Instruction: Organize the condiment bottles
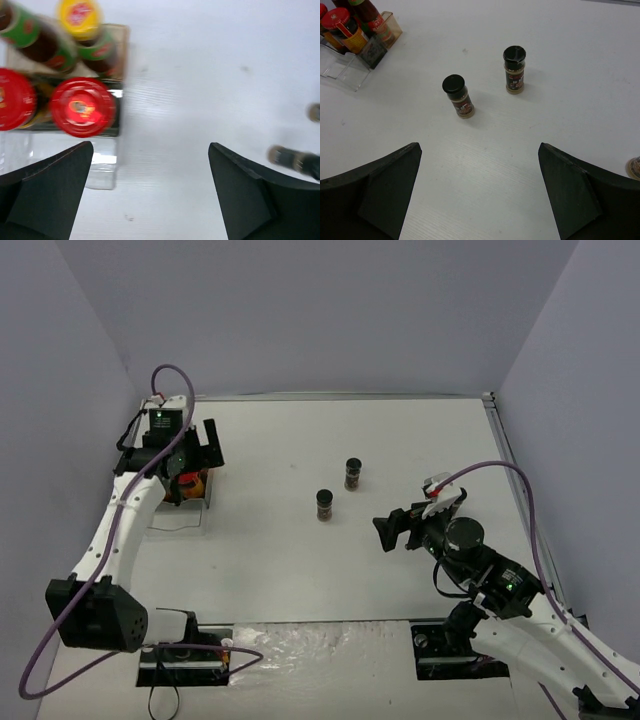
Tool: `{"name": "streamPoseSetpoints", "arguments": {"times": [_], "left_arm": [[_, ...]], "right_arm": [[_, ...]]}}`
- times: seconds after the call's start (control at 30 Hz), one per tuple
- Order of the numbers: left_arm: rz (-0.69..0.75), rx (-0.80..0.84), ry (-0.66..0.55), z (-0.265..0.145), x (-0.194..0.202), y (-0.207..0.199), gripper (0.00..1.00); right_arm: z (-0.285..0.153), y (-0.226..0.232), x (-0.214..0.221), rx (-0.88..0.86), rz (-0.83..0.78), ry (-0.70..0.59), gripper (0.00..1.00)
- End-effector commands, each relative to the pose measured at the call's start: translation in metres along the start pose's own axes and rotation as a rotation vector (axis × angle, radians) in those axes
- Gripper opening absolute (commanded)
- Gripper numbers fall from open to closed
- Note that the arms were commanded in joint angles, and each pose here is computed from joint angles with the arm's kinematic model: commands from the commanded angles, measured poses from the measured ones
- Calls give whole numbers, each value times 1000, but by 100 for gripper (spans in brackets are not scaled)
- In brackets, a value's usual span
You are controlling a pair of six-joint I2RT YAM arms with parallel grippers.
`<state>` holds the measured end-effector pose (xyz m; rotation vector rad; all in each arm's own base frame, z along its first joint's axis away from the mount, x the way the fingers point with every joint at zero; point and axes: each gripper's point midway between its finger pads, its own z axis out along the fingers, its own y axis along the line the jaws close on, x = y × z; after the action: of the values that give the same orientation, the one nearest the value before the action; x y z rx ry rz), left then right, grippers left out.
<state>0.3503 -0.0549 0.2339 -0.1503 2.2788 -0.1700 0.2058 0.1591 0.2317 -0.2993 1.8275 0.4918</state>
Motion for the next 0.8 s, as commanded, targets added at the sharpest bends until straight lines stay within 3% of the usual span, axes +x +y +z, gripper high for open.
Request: {"name": "streamPoseSetpoints", "arguments": {"times": [0.0, 0.23, 0.4, 0.6, 0.77], "left_arm": [[101, 274, -61, -26, 3, -88, 97], [224, 397, 9, -7, 41, -179, 97], [265, 411, 52, 10, 58, -222, 97], [299, 405, 110, 32, 81, -247, 97], [307, 313, 134, 50, 89, -245, 97]], "right_arm": [[-6, 3, -31, -12, 34, -108, 100], [-12, 2, -34, -12, 53, -129, 100], [-16, 0, -35, -13, 70, -139, 100], [-23, -1, -35, -18, 85, -151, 100], [-28, -4, -36, -9, 90, -155, 100]]}}
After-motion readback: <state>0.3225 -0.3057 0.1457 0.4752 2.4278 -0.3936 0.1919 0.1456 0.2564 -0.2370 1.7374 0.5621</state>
